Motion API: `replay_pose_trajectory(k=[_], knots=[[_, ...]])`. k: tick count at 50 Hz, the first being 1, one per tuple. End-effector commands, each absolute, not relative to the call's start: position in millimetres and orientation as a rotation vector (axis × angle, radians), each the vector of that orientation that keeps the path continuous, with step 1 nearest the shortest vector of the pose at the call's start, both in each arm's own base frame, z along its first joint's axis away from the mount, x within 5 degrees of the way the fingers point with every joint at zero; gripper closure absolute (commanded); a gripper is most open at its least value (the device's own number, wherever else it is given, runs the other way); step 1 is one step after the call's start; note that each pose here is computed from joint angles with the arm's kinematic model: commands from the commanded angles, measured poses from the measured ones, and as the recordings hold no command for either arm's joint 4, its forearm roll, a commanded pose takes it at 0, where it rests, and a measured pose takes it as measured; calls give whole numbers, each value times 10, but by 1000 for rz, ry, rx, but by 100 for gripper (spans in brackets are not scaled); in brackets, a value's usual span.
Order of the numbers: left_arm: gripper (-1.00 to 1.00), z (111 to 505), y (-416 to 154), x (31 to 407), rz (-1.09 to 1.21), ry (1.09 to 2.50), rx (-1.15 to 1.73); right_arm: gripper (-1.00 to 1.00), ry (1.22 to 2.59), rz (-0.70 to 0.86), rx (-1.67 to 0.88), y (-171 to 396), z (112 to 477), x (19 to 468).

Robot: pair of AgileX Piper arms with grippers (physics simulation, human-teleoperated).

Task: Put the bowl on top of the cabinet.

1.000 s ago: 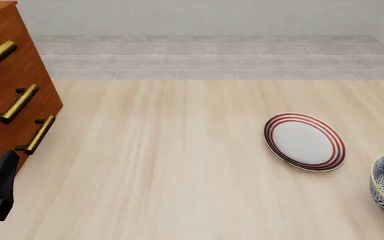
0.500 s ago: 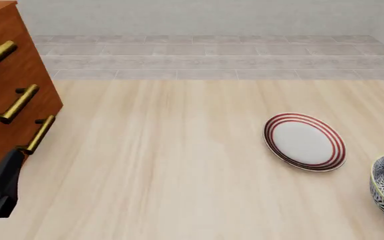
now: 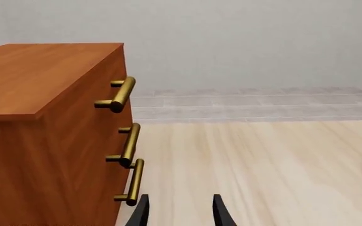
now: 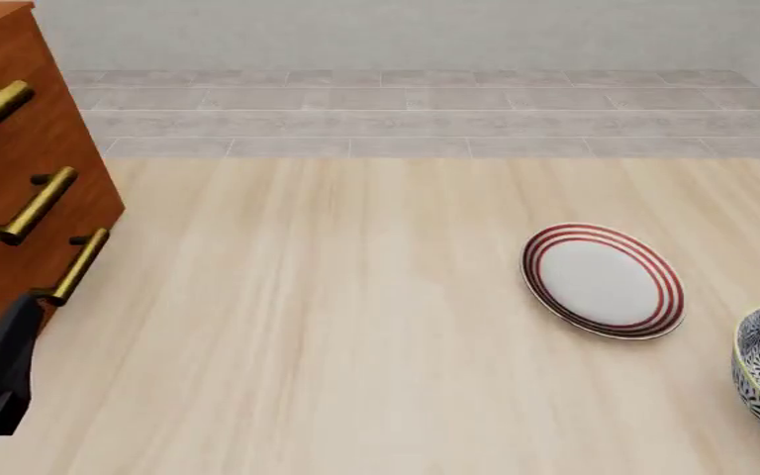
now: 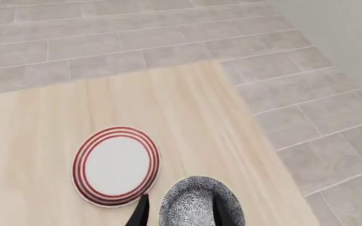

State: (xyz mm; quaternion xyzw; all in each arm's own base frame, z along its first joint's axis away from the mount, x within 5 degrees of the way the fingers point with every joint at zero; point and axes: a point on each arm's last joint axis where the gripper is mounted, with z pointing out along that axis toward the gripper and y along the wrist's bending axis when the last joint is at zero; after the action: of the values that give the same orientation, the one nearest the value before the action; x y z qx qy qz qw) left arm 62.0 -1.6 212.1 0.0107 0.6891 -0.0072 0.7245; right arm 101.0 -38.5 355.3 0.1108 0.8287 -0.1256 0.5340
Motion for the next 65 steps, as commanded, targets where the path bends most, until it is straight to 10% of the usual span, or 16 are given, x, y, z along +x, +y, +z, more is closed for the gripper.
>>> replay_pose_trajectory(k=[1, 65], knots=[[-100, 2120, -16, 603, -20, 1516, 22, -100, 2048, -341, 309, -456, 3569, 1007], [-100, 2111, -30, 683, -31, 1551, 36, -100, 2186, -486, 632, -1015, 2777, 1130]])
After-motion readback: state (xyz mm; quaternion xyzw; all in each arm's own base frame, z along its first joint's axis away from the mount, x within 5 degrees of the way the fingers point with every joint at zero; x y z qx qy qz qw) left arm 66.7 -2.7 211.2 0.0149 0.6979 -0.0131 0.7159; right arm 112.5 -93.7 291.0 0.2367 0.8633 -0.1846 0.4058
